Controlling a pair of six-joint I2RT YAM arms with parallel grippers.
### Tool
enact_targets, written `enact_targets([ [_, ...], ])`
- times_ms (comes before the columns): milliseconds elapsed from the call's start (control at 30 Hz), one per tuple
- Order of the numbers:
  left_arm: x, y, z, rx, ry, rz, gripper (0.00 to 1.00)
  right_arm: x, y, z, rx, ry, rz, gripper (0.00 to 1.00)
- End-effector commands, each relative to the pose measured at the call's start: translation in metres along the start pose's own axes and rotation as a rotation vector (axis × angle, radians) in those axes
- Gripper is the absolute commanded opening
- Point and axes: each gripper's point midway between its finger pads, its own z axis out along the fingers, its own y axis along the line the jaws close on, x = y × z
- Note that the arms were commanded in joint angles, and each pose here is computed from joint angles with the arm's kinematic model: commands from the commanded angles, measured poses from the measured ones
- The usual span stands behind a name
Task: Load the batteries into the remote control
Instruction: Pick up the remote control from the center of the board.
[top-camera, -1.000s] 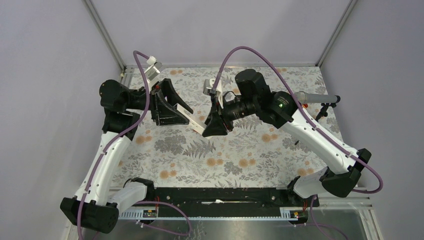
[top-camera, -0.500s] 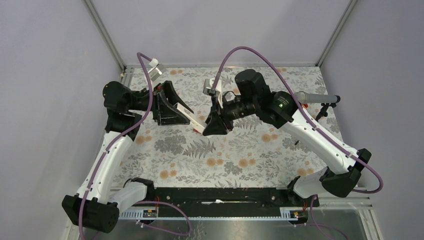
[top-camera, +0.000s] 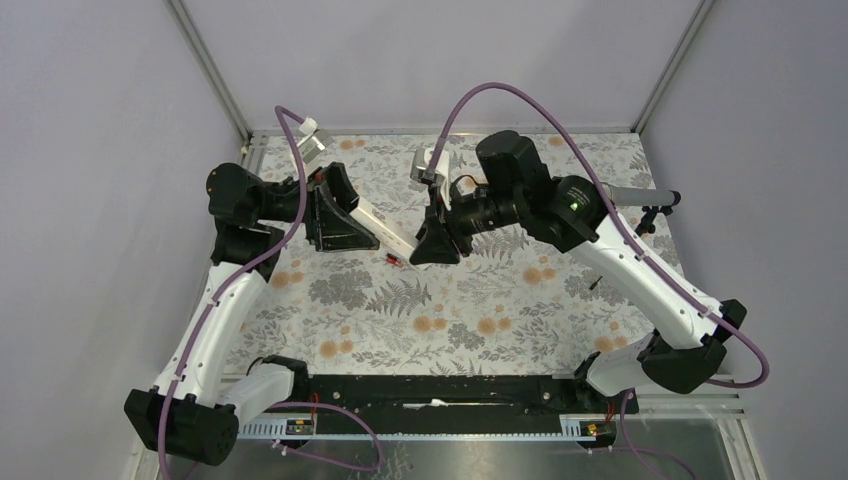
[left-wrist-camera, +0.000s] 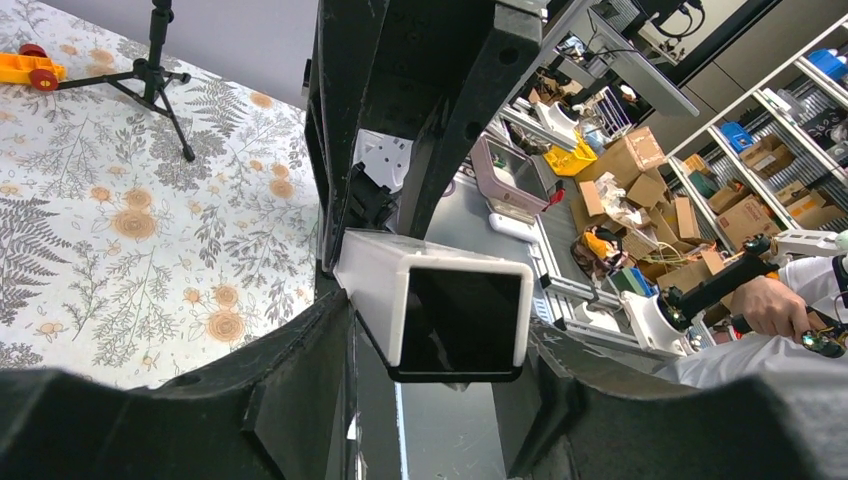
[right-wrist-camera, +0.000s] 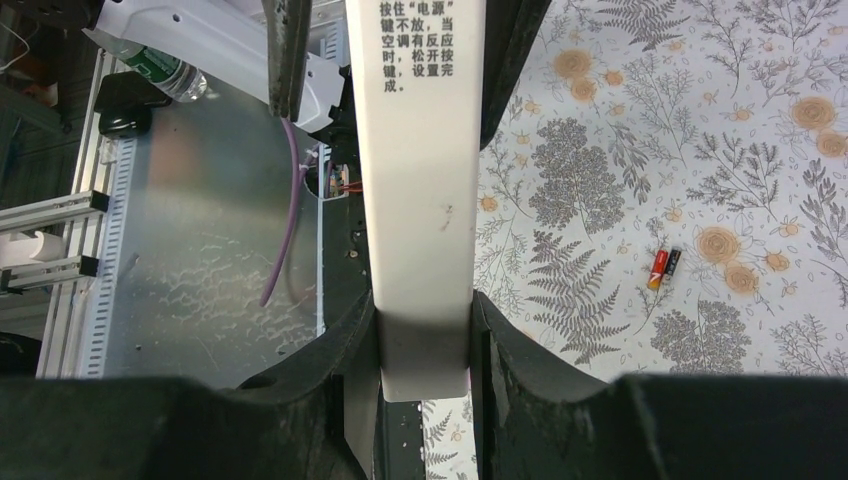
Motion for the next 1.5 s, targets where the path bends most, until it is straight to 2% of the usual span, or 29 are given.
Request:
enact_targets([
  [0, 0.001, -0.007, -0.002, 0.013, 0.015, 0.057, 0.52, -0.01, 0.0, -0.006, 0.017, -0.012, -0.025, 0.0],
  [400, -0.001, -0.006, -0.002, 0.012, 0.014, 0.069, 0.52, -0.001, -0.005, 0.0, 0.017, 0.03, 0.012, 0.0],
  [467, -0.001, -0.006, -0.002, 0.012, 0.014, 0.069, 0.45, -0.002, -0.005, 0.0, 0.016, 0.029, 0.011, 0.0],
  [533, -0.001, -0.005, -0.002, 0.01, 0.013, 0.066, 0.32, -0.002, -0.004, 0.0, 0.012, 0.031, 0.015, 0.0],
  [633, -0.001, -0.004, -0.002, 0.009, 0.012, 0.067, 0.28, -0.001, -0.005, 0.001, 0.009, 0.04, 0.022, 0.0],
  [733, -0.001, -0.005, -0.002, 0.009, 0.013, 0.07, 0.31, 0.001, -0.005, 0.002, 0.009, 0.051, 0.03, 0.0],
  [833, -0.001, -0.005, -0.002, 0.008, 0.012, 0.075, 0.5, 0.002, -0.005, 0.002, 0.009, 0.058, 0.034, 0.0],
  [900, 0.0, -0.005, -0.003, 0.007, 0.011, 0.073, 0.54, 0.003, -0.006, 0.002, 0.014, 0.063, 0.034, 0.0],
  [1000, 0.001, -0.004, -0.003, 0.006, 0.01, 0.072, 0.55, 0.004, -0.006, 0.0, 0.018, 0.069, 0.036, 0.0],
  [1200, 0.003, -0.004, -0.003, 0.007, 0.013, 0.07, 0.42, -0.001, -0.008, -0.001, 0.032, 0.059, 0.029, 0.0],
  [1467, 0.005, -0.006, -0.003, 0.009, 0.016, 0.078, 0.49, -0.003, -0.006, -0.002, 0.03, 0.051, 0.029, 0.0],
])
